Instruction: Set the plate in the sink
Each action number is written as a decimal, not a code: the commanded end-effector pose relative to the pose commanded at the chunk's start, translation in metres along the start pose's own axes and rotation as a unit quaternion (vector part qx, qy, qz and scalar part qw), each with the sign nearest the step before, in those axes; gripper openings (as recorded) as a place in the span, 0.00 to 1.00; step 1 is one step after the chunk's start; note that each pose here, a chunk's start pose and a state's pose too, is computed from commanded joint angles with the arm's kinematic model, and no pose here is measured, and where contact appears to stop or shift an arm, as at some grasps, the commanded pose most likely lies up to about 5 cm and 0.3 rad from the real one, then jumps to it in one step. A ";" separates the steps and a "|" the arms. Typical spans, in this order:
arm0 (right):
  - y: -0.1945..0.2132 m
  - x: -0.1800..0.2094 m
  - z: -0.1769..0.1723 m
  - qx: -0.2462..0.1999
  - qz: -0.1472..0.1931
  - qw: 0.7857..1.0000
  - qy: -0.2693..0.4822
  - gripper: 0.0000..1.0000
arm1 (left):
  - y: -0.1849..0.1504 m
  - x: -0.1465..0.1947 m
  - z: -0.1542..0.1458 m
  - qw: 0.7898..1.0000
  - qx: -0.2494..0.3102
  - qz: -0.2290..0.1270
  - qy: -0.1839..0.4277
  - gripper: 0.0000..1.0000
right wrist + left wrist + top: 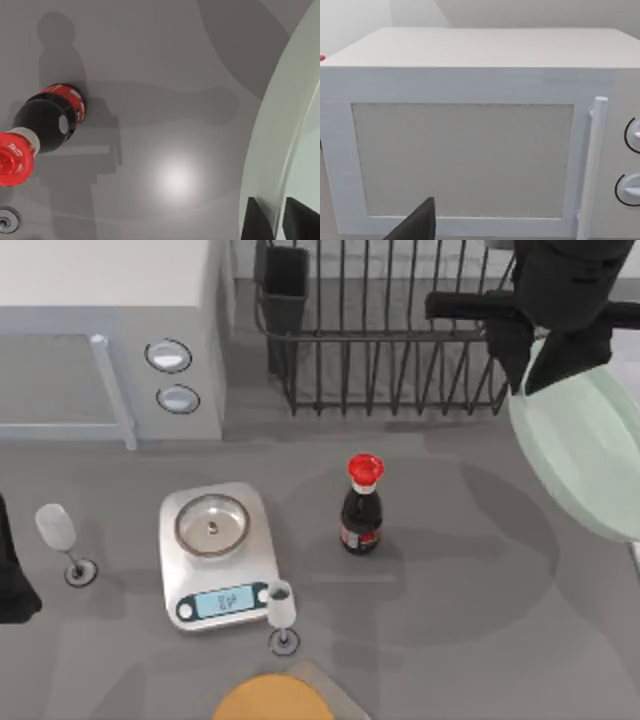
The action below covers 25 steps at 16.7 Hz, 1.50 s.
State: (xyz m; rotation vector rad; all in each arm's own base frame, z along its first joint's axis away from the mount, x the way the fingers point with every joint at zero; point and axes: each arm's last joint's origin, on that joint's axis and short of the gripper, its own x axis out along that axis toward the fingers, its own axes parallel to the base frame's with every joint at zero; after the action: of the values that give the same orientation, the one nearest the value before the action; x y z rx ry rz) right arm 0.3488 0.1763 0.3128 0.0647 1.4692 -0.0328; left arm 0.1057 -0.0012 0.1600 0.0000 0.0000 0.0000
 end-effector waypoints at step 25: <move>-0.173 0.090 0.141 -0.026 -0.011 0.998 0.051 0.00 | 0.000 0.000 0.000 1.000 0.000 0.000 0.000 1.00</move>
State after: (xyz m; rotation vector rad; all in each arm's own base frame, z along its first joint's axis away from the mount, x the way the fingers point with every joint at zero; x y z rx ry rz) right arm 0.4871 -0.0035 0.2328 0.0072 1.5720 -0.0100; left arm 0.1057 -0.0012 0.1600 0.0000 0.0000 0.0000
